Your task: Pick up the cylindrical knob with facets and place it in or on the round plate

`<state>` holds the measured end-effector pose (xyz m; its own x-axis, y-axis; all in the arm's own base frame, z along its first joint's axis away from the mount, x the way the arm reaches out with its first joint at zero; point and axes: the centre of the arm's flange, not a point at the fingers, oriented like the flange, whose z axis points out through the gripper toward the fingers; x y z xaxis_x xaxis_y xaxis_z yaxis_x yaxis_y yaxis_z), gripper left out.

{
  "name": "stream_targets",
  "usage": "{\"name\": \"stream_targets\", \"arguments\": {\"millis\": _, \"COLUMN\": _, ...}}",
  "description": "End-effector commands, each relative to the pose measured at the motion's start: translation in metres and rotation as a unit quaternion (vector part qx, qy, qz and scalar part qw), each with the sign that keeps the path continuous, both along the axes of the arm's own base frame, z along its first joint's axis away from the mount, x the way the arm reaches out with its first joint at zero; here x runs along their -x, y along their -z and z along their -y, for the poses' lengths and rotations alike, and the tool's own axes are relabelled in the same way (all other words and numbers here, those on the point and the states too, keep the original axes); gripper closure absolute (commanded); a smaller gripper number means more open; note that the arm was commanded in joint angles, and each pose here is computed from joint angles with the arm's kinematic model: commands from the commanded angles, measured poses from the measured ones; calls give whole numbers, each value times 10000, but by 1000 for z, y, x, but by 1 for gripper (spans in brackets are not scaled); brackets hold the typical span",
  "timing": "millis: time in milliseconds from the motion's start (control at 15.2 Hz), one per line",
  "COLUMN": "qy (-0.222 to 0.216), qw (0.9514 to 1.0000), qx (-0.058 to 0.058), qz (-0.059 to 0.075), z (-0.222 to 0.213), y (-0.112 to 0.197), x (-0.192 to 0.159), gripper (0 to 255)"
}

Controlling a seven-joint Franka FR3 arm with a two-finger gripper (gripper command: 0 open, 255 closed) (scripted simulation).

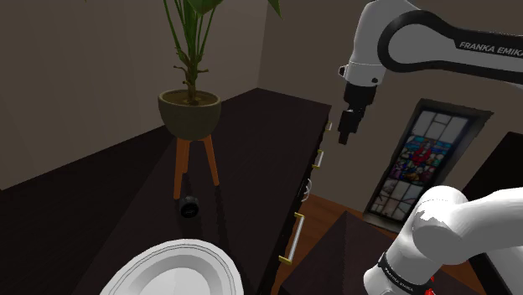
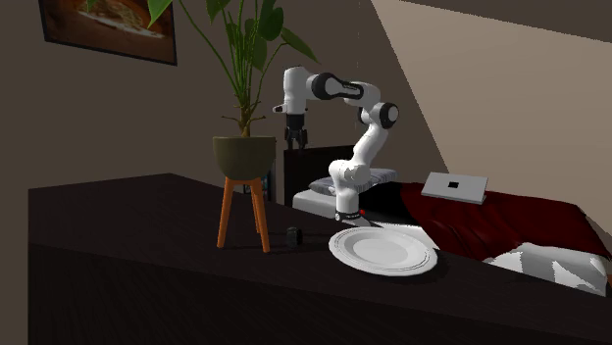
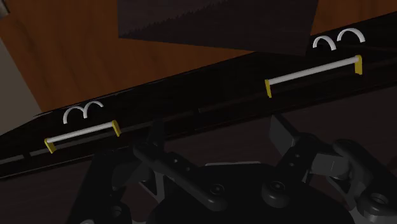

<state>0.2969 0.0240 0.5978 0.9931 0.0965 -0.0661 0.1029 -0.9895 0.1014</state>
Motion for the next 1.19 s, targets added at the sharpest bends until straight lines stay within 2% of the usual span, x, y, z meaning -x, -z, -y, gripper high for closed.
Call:
{"name": "stream_targets", "arguments": {"millis": 0, "qy": 0, "qw": 10000, "qx": 0, "qz": 0, "z": 0, "y": 0, "x": 0, "gripper": 0}}
{"name": "stream_targets", "arguments": {"millis": 1122, "qy": -625, "qw": 9975, "qx": -338, "qz": 59, "z": -174, "y": 76, "x": -100, "gripper": 0}}
